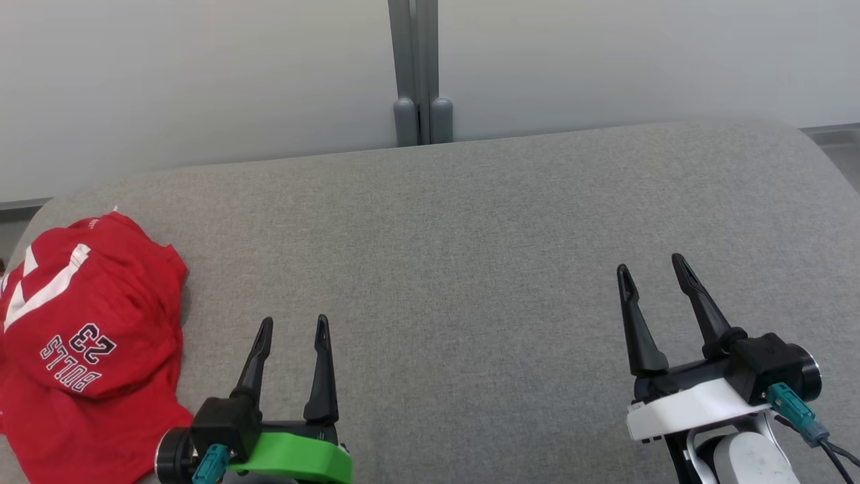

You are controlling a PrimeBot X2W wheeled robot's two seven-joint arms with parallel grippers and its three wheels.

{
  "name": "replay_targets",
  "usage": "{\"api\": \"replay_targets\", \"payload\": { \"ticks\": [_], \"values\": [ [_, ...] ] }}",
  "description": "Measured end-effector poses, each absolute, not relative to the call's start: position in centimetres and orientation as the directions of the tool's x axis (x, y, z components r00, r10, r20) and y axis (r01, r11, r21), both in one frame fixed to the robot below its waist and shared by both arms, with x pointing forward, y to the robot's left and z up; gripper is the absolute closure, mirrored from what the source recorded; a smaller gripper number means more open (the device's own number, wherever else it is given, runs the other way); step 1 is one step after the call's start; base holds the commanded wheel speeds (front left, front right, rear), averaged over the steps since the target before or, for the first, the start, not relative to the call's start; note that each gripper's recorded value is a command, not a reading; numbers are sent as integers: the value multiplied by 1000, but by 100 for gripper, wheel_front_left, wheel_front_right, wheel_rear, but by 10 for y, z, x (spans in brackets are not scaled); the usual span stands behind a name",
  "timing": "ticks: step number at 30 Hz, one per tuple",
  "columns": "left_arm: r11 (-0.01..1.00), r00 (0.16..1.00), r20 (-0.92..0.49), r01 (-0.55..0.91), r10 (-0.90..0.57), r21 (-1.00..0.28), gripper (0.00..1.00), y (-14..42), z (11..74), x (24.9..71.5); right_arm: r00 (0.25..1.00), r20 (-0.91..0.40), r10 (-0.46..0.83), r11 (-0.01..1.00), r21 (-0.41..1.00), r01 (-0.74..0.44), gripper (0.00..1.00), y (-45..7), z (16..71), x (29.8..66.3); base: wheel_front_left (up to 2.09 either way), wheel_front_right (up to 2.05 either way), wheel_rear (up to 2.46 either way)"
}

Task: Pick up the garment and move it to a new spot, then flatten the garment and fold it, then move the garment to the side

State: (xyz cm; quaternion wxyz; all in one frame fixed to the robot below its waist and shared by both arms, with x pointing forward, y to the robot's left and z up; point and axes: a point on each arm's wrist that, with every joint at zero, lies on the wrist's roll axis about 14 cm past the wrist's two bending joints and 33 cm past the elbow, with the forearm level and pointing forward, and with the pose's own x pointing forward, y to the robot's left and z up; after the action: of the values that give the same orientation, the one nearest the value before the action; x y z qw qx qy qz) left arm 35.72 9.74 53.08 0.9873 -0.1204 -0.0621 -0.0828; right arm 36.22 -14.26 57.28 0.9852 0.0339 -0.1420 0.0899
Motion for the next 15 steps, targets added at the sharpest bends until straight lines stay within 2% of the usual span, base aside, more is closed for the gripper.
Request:
{"api": "replay_targets", "payload": {
  "ticks": [7, 15],
  "values": [
    [965, 987, 135, 117, -87, -233, 0, 116, 529, 353, 940, 268, 211, 971, 50, -232, 0, -127, 566, 365, 0, 0, 0],
    [971, 990, 131, -11, 44, -237, 0, 156, 528, 341, 911, 251, 327, 934, 60, -352, 0, -85, 561, 370, 0, 0, 0]
  ]
}}
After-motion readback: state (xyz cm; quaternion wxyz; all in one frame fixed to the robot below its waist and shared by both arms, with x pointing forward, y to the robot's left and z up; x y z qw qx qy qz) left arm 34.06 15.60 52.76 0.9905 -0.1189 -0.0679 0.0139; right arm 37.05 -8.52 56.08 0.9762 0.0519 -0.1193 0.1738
